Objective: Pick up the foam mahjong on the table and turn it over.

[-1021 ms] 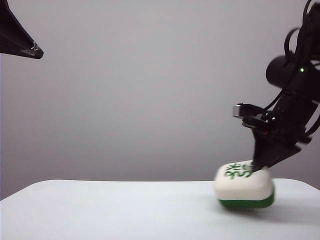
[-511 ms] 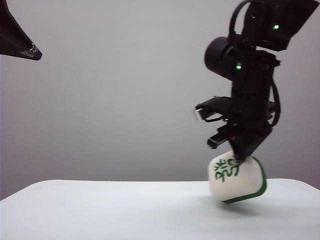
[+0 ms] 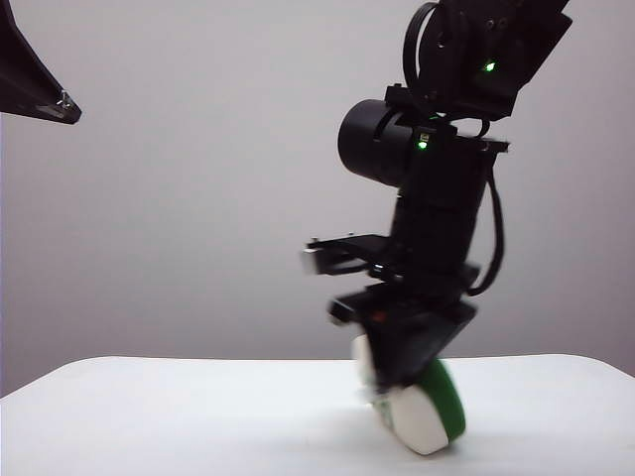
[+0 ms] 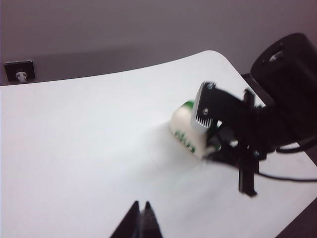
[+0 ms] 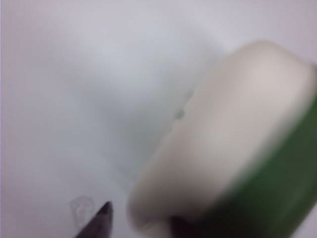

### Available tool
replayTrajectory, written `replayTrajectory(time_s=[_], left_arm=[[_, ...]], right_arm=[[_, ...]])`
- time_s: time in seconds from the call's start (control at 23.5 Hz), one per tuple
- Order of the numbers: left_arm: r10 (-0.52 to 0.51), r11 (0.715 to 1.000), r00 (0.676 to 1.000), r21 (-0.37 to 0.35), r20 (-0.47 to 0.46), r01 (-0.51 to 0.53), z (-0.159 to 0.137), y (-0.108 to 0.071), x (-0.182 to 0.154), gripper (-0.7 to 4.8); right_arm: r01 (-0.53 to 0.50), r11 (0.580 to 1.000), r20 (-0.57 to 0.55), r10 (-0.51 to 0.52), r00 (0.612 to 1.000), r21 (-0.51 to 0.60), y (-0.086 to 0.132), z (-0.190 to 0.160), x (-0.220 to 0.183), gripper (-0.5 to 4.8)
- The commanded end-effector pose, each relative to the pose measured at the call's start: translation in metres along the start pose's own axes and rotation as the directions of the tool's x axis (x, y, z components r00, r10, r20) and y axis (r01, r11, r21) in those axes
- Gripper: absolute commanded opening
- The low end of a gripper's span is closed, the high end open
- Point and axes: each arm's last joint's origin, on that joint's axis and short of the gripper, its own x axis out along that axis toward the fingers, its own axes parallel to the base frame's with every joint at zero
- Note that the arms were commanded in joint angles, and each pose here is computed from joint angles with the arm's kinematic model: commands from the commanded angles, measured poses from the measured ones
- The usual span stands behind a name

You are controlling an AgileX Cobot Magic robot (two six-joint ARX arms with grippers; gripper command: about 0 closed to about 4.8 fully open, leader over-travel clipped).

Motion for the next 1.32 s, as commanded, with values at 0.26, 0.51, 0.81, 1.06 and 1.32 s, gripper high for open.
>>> replayTrajectory(time_s=[0.26, 0.51, 0.81, 1.06, 1.32], left_arm=[[-0.008, 1.0, 1.0, -0.005, -0.012, 0.008, 0.0, -0.001, -0.001, -0.05], [-0.007, 1.0, 1.0, -0.005, -0.012, 0.007, 0.0, -0.001, -0.001, -0.05], [0.253, 0.966, 0.967, 0.054, 0.042, -0.255, 0.002, 0.004, -0.008, -0.05], [0.358, 0.92, 0.917, 0.103, 0.177, -0.379, 0.005, -0.004, -0.033, -0.06], [0.366, 0.91, 0.894, 0.101, 0.259, -0.402, 0.004, -0.011, -0.049, -0.05]], right_arm=[[-0.363, 0.926, 0.132, 0.349, 0.928, 0.107, 0.009, 0.009, -0.015, 1.76], [-0.347, 0.931, 0.231, 0.316, 0.92, 0.11, 0.004, 0.015, -0.048, 1.76], [-0.225, 0.958, 0.219, 0.184, 0.958, 0.178, -0.014, 0.001, -0.092, 0.98], [-0.182, 0.952, 0.305, 0.102, 0.947, 0.247, -0.039, -0.018, -0.138, 0.98], [-0.156, 0.933, 0.415, 0.008, 0.91, 0.323, -0.045, -0.057, -0.183, 0.98]])
